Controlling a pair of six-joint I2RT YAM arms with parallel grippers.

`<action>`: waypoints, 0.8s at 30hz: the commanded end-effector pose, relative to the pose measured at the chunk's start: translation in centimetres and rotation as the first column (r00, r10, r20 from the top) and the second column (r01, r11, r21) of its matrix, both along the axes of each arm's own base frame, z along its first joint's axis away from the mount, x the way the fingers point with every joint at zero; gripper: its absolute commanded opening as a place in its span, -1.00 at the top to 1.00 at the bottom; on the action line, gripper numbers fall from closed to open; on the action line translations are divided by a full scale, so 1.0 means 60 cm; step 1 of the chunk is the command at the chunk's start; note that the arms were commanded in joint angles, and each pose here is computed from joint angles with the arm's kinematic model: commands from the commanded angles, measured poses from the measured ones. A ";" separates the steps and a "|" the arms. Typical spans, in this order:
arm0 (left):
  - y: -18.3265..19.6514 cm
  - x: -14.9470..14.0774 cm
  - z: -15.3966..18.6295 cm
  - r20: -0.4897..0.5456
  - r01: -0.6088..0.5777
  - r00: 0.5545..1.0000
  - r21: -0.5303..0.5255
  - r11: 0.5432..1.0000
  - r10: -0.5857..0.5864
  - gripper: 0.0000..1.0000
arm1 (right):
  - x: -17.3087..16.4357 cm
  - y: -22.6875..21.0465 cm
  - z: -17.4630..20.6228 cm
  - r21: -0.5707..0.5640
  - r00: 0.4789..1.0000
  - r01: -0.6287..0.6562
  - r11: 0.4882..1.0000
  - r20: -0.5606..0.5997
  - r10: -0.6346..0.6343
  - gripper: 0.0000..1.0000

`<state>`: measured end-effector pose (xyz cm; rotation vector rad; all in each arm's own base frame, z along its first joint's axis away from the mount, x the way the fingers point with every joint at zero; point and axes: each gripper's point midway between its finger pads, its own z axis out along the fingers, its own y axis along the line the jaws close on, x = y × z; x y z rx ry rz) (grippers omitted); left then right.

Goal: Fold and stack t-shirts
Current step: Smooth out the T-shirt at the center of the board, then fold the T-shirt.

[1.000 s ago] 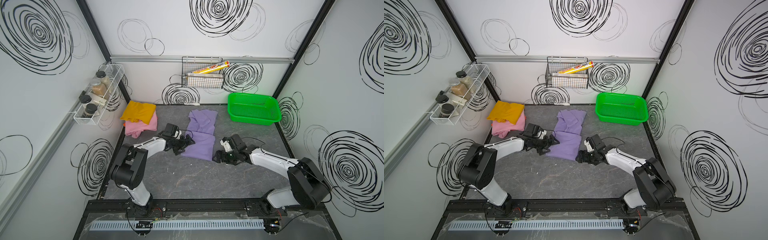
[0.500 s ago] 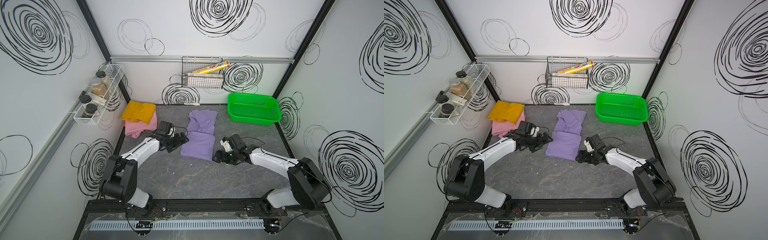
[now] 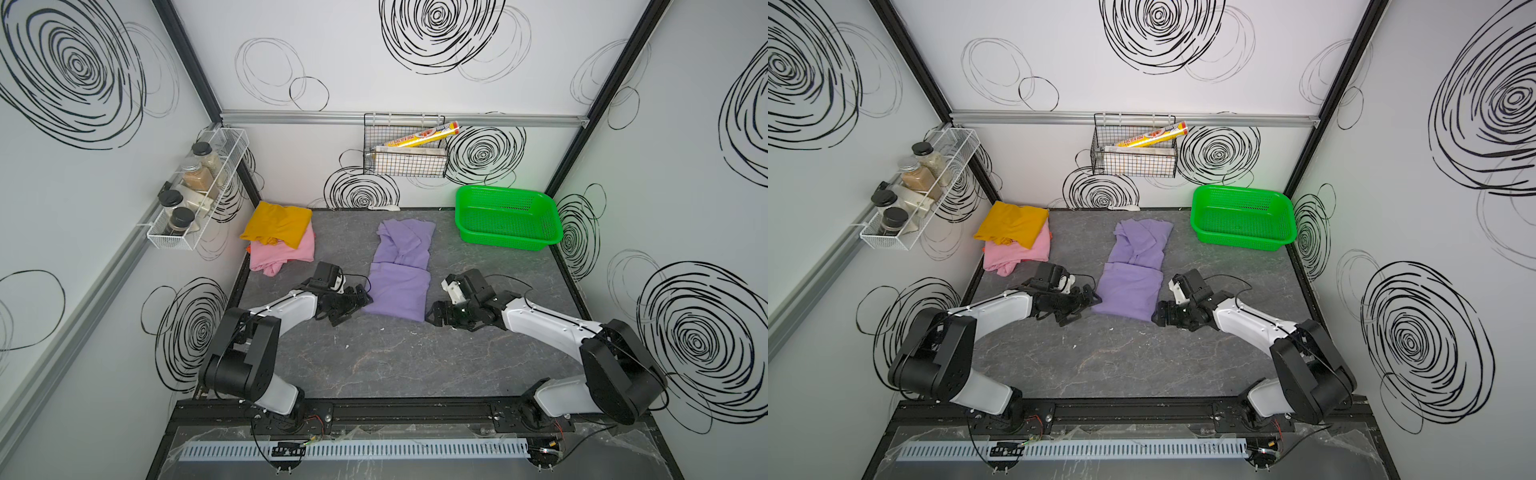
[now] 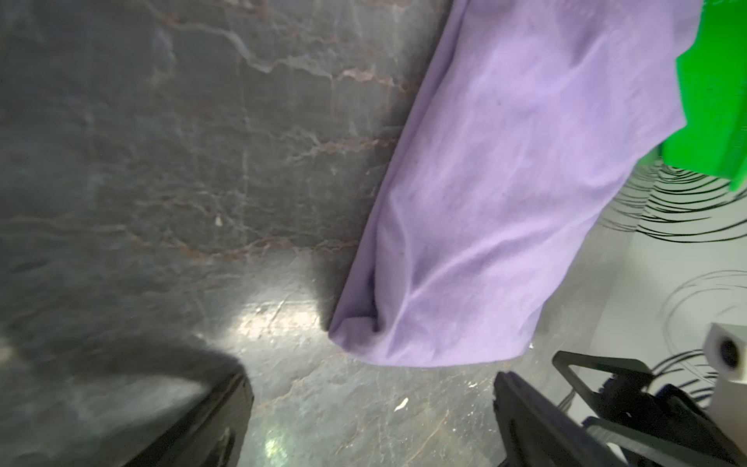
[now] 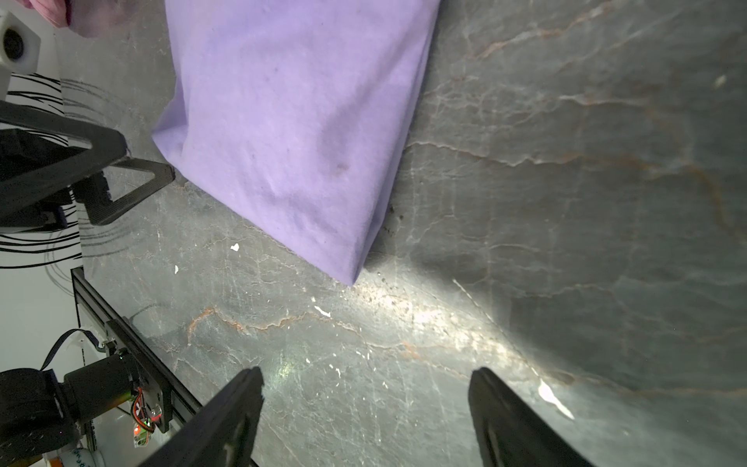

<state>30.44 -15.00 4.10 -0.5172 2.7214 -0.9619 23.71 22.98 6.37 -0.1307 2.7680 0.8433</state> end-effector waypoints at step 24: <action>-0.043 0.005 -0.042 -0.027 0.018 0.999 -0.127 0.992 -0.022 0.89 | -0.005 0.017 -0.019 0.120 0.997 0.068 0.990 -0.041 -0.063 -0.67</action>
